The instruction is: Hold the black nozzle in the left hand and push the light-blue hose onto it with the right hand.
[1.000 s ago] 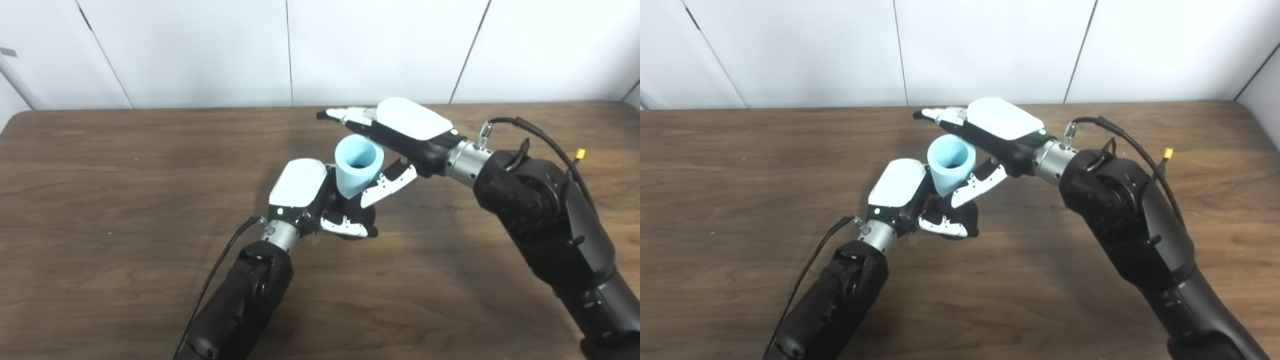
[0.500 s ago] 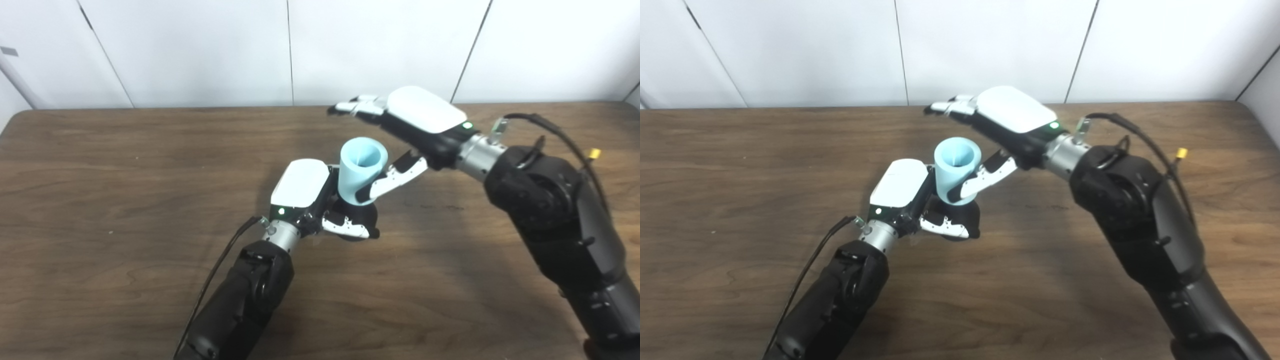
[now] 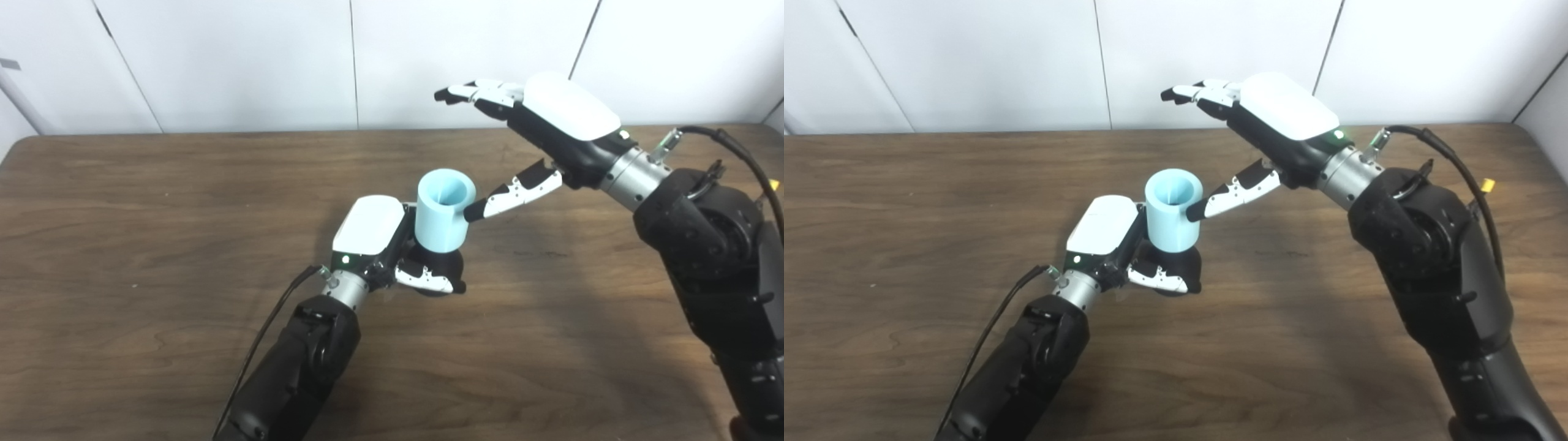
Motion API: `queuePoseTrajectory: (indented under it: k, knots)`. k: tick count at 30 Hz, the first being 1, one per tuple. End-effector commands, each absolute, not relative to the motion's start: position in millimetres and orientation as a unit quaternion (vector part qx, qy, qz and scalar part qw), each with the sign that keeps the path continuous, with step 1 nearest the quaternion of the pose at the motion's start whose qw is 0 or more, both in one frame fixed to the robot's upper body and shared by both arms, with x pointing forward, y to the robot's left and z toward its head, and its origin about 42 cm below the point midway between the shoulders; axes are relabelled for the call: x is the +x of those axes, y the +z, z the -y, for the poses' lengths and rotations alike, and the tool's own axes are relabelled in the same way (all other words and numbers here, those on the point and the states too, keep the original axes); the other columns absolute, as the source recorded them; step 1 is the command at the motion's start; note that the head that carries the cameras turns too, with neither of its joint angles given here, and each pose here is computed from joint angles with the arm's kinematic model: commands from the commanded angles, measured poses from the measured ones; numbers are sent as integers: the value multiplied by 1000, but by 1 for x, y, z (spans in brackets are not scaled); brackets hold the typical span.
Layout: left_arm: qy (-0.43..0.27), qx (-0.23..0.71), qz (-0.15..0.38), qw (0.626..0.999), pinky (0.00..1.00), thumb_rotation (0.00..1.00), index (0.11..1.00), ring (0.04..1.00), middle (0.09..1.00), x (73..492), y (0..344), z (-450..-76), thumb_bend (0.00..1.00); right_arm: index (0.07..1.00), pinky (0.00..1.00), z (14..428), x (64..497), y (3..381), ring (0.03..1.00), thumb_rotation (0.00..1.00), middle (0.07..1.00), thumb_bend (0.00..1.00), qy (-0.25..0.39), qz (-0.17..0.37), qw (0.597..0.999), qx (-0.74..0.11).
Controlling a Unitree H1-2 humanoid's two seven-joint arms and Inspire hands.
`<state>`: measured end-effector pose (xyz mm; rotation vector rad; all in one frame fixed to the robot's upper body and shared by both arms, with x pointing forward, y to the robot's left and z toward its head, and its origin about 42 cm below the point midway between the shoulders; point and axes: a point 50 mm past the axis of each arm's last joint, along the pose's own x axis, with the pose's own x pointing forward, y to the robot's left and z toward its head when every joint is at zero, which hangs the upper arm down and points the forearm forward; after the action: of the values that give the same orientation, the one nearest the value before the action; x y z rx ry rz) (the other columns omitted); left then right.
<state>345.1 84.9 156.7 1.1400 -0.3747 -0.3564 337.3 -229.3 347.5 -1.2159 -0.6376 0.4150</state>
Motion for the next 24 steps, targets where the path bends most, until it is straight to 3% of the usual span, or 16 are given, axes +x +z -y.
queuePoseTrajectory:
  k: [1, 11, 19, 24]
  knots:
    - [-179, 542, 164, 805, 389, 0, 491, 515, 457, 345, 149, -85, 526, 876, 806, 233, 326, 371, 893, 522, 864, 774, 169, 330, 737, -565]
    - [-182, 544, 161, 803, 389, 0, 493, 516, 449, 345, 150, -86, 525, 922, 920, 238, 295, 351, 954, 715, 950, 655, 182, 341, 700, -600]
    - [-183, 543, 158, 804, 385, 0, 493, 510, 445, 344, 153, -84, 525, 955, 999, 235, 283, 330, 1000, 963, 998, 626, 200, 327, 680, -624]
    - [-182, 543, 157, 805, 395, 0, 492, 516, 455, 344, 153, -84, 525, 968, 1000, 228, 282, 318, 1000, 1000, 1000, 625, 222, 306, 684, -624]
